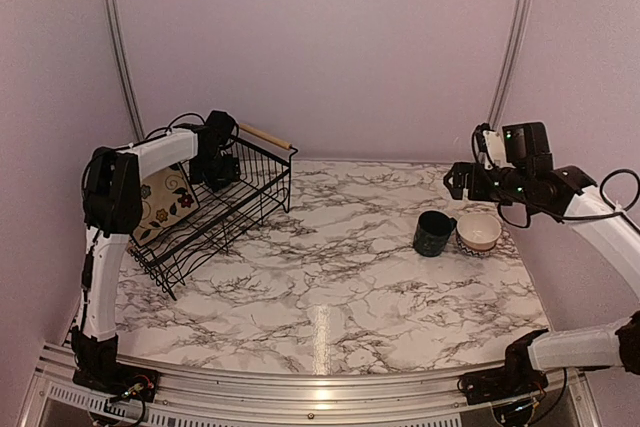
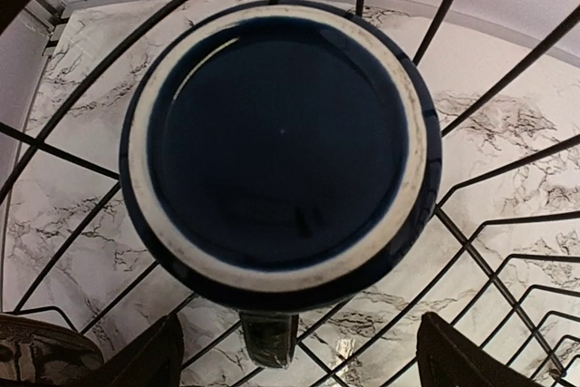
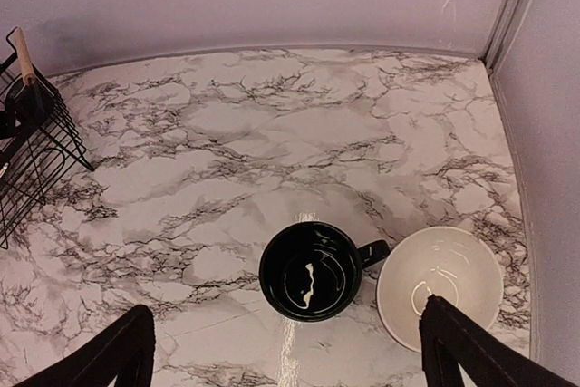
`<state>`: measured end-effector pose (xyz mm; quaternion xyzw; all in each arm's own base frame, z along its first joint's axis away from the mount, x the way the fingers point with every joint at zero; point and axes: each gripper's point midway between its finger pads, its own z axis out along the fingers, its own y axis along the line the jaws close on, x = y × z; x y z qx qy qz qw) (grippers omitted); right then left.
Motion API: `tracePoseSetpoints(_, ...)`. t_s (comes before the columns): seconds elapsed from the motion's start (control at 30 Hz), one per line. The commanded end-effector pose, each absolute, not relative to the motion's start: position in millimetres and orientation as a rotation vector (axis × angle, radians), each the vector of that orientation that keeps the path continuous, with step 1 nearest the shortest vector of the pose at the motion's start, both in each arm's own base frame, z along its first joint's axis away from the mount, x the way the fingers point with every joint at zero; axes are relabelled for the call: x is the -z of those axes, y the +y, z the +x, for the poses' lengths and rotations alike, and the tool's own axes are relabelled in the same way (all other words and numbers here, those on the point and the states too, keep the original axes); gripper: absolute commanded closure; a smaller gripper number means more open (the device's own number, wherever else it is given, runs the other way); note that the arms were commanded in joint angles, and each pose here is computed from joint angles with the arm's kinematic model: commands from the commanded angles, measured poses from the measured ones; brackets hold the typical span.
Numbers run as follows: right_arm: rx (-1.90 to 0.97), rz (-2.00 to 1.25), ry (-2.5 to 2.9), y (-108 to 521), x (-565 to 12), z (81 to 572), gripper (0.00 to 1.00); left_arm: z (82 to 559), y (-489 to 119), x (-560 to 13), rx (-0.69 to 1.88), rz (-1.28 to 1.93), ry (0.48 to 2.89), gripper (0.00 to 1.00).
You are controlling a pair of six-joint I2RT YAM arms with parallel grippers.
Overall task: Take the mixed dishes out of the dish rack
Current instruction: Grab the cup from the dish rack.
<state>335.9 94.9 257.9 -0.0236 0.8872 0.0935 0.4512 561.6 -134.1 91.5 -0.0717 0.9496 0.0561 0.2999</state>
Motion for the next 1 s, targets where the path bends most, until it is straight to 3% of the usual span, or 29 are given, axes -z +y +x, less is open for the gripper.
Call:
tracePoseSetpoints(0.0, -0.225, -0.016, 2.104, 89, -284, 337, 0.01, 568, -136, -85, -0.125, -0.182, 2.534, 0.10)
tracePoseSetpoints(0.23, -0.159, 0.156, 2.019, 64, -297, 333, 0.02, 573, -136, -80, -0.135, -0.170, 2.532, 0.34)
tracePoseSetpoints(0.63, -0.183, 0.169, 1.964, 61, -313, 325, 0.02, 579, -130, -70, -0.163, -0.162, 2.537, 0.53)
tracePoseSetpoints(0.97, -0.279, -0.012, 1.987, 88, -312, 323, 0.02, 583, -129, -75, -0.161, -0.136, 2.529, 0.74)
